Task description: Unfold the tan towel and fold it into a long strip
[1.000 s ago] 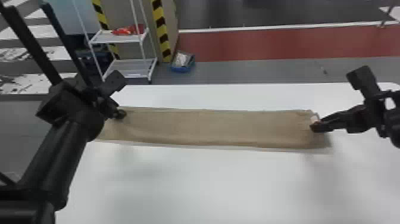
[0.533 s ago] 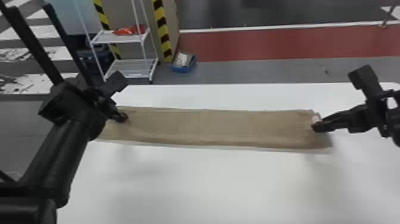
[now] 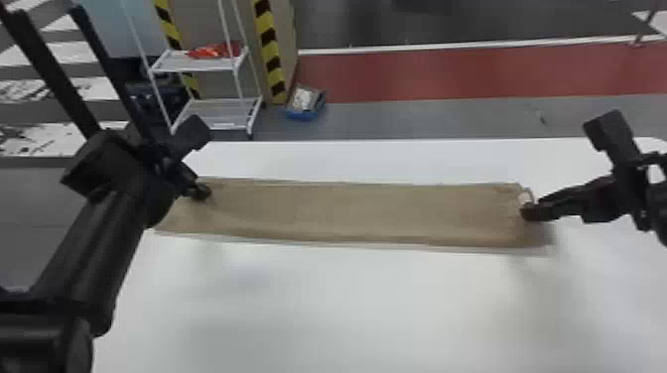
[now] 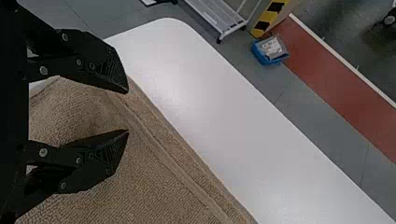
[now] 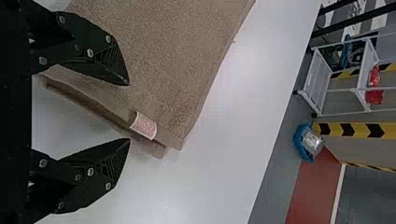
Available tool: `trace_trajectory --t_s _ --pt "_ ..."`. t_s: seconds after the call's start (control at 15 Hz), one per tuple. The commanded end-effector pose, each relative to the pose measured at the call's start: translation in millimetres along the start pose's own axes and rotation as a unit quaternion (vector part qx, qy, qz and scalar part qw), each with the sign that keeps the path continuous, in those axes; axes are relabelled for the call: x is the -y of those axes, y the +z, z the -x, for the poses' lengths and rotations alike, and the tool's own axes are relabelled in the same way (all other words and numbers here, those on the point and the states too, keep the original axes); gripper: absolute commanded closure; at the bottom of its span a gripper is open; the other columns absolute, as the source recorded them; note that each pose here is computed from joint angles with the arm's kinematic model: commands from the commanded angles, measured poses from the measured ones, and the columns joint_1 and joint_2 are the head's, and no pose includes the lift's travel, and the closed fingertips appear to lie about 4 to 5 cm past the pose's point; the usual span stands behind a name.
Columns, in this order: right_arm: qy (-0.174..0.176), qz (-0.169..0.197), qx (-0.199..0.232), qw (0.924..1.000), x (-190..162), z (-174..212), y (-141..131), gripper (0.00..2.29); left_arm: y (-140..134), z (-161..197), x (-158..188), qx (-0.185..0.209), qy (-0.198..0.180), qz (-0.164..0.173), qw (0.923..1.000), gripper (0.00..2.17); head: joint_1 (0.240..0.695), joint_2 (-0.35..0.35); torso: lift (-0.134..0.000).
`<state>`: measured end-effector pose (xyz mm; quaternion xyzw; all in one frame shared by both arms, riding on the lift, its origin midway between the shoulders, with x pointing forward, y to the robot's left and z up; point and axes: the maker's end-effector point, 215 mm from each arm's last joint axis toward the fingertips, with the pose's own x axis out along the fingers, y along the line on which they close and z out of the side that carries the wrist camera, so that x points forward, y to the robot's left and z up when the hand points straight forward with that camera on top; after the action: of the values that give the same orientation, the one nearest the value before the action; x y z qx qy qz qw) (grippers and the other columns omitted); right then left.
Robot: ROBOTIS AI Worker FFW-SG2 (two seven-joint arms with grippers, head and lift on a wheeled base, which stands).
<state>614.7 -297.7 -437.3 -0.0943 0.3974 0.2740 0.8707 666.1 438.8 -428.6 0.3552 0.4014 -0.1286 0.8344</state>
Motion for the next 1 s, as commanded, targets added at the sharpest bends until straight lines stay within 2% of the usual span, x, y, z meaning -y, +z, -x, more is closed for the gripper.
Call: trace_trajectory --t_s 0.0,0.07,0.47,0.53,0.67,0.93 --pt "0.000 0.001 0.002 1.0000 0.1 0.0 0.0 0.54 -1.5 0.1 0.4 -0.003 -0.002 -0.002 1.0000 0.87 0.695 0.119 -0.123" --pt "0.000 0.001 0.003 1.0000 0.2 0.2 0.8 0.54 -2.2 0.3 -1.0 -0.004 0.001 -0.002 1.0000 1.10 0.695 0.119 -0.123" --pt "0.000 0.000 0.004 1.0000 1.1 0.7 0.8 0.54 -7.0 0.5 1.4 -0.004 -0.001 -0.001 1.0000 1.14 0.695 0.121 -0.123" --pt "0.000 0.000 0.004 1.0000 1.1 0.5 0.2 0.54 -6.9 1.3 -0.5 -0.003 0.001 0.000 1.0000 1.26 0.695 0.121 -0.123" --pt "0.000 0.000 0.003 1.0000 1.3 0.6 0.0 0.54 11.7 10.5 -3.0 0.024 0.004 0.004 0.9997 1.26 0.695 0.122 -0.123" --pt "0.000 -0.003 0.000 1.0000 0.1 -0.3 -2.2 0.54 28.4 17.8 -11.8 0.040 0.023 0.008 0.9989 1.26 0.695 0.111 -0.123"
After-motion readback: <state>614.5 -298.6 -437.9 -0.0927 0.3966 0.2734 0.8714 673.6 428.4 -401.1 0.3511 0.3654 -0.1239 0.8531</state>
